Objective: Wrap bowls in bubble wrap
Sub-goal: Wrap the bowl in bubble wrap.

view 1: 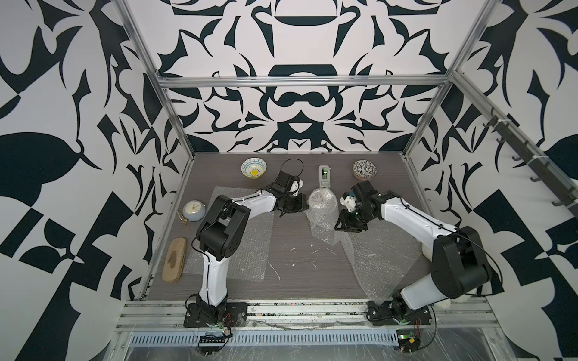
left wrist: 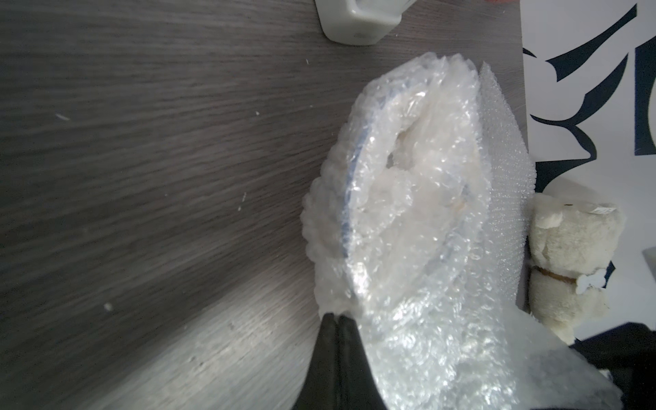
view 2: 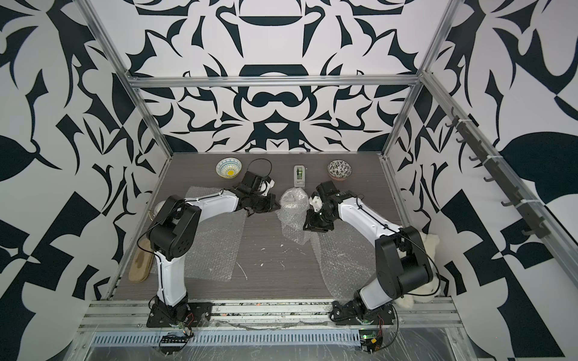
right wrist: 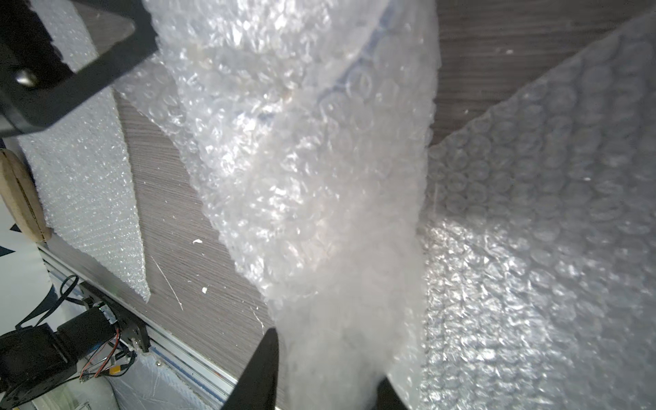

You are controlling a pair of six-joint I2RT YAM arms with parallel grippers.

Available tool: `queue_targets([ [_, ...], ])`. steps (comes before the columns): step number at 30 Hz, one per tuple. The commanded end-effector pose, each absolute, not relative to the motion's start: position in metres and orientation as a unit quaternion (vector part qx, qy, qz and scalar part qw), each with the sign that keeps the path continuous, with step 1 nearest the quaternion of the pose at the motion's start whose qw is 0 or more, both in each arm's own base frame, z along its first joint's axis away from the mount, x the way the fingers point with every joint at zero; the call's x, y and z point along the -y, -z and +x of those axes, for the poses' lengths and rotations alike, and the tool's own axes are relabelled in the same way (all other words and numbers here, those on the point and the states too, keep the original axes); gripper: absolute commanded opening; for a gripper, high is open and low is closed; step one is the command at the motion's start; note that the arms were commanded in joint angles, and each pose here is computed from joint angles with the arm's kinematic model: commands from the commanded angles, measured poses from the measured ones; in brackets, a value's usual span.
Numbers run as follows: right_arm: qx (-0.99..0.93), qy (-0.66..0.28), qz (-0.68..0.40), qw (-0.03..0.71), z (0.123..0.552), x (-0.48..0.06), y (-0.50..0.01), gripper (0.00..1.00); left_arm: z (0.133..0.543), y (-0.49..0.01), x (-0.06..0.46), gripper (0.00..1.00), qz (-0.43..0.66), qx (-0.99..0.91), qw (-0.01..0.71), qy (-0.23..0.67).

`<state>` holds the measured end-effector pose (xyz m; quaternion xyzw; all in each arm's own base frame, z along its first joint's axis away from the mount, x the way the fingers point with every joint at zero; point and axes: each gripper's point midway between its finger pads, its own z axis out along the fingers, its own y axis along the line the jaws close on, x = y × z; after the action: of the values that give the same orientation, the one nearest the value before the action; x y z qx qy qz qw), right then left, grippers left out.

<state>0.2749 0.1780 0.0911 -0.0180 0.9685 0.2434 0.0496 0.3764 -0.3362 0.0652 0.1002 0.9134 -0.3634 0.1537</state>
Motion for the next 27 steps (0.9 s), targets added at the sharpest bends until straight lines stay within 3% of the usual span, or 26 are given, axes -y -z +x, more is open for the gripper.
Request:
queue_targets([
  [1,-0.967,-0.247,-0.03,0.063,0.283,-0.183,-0.1,0.27,0.372,-0.05,0.33,0.0,0.096,-0.923,0.135,0.348],
  [4,-0.963,-0.26,-0.034,0.064,0.283,-0.187,-0.105,0.11,0.372,-0.051,0.33,0.0,0.096,-0.923,0.135,0.348],
  [6,-0.958,-0.277,-0.038,0.066,0.284,-0.194,-0.113,0.06,0.372,-0.05,0.329,0.0,0.096,-0.923,0.135,0.347],
  [13,-0.934,-0.345,-0.055,0.079,0.303,-0.221,-0.142,0.04,0.374,-0.048,0.332,0.0,0.096,-0.923,0.132,0.348],
  [27,-0.91,-0.398,-0.03,0.109,0.376,-0.236,-0.145,0.04,0.375,-0.052,0.333,0.0,0.099,-0.922,0.132,0.349],
])
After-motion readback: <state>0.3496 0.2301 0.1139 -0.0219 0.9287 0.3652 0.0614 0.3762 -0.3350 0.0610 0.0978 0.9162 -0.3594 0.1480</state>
